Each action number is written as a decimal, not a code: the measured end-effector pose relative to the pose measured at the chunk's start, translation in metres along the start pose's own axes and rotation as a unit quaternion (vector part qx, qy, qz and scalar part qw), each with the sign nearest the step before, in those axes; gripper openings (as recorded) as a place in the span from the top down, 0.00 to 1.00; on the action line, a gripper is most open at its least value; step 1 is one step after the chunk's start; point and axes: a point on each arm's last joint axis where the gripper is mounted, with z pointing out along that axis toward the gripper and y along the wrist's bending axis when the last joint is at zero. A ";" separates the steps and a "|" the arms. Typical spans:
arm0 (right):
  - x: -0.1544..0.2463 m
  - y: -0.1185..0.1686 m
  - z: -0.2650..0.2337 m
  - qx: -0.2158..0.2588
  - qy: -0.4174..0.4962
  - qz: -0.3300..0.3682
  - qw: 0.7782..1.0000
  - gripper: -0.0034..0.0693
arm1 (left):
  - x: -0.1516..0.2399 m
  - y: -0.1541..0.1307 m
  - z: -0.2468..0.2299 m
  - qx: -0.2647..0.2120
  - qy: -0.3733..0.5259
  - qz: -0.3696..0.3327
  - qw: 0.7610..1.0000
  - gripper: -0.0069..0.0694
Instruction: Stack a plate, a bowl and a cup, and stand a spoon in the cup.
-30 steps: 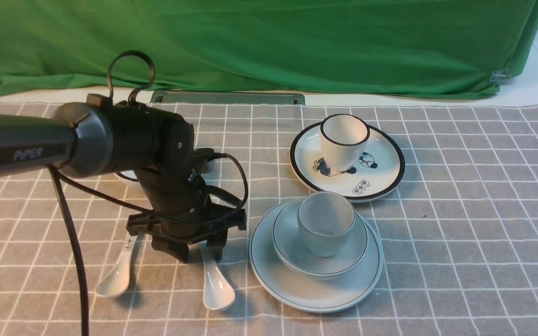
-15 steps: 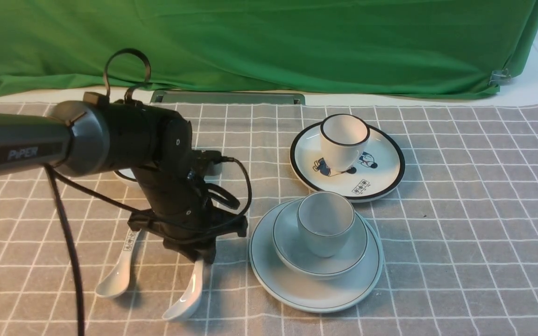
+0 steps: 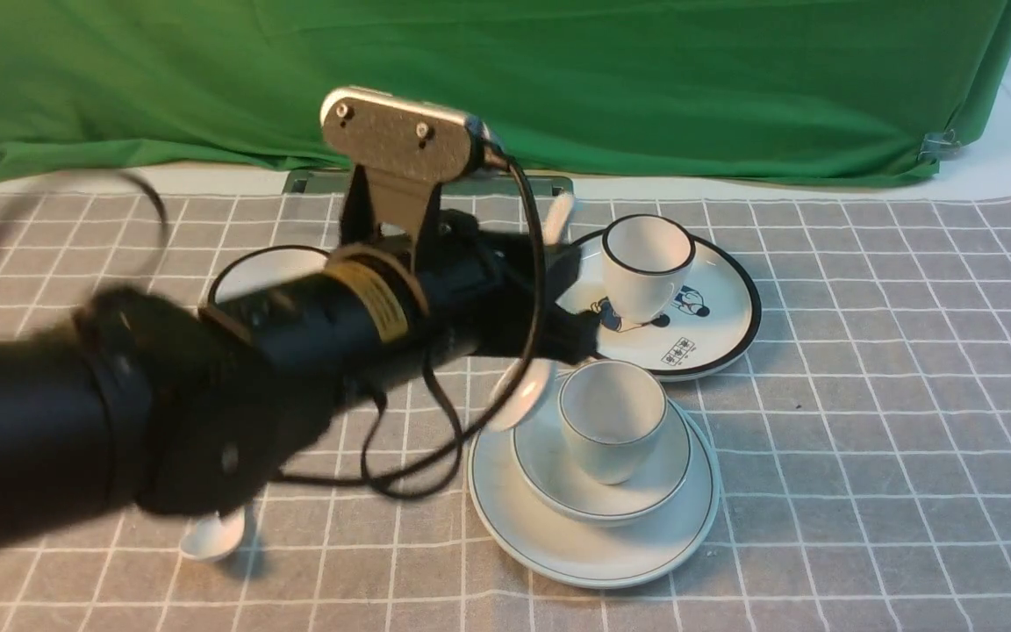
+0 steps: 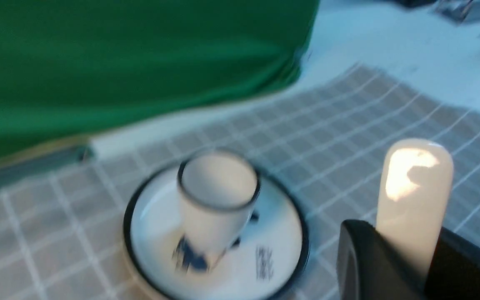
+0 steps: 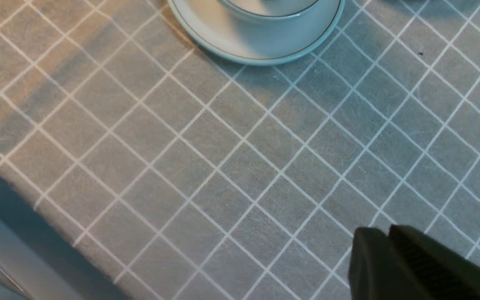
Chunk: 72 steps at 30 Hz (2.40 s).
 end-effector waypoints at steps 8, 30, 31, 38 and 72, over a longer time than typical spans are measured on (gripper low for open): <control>0.000 0.000 0.000 0.000 0.002 0.009 1.000 0.83 | 0.018 -0.003 0.027 0.028 -0.077 0.013 0.997 0.77; 0.001 0.000 0.000 0.000 0.004 0.011 1.000 0.83 | 0.084 0.002 0.077 0.038 -0.045 -0.009 0.998 0.77; 0.001 0.000 0.000 0.000 0.004 0.011 1.000 0.83 | 0.087 0.002 0.078 0.038 -0.039 -0.005 0.999 0.77; 0.001 0.000 0.000 0.000 0.005 0.011 1.000 0.83 | 0.099 0.001 0.081 0.048 -0.017 0.014 0.999 0.69; 0.038 0.001 -0.069 0.011 -0.150 0.093 0.984 0.92 | -0.005 -0.004 -0.168 0.024 -0.055 0.027 0.998 0.89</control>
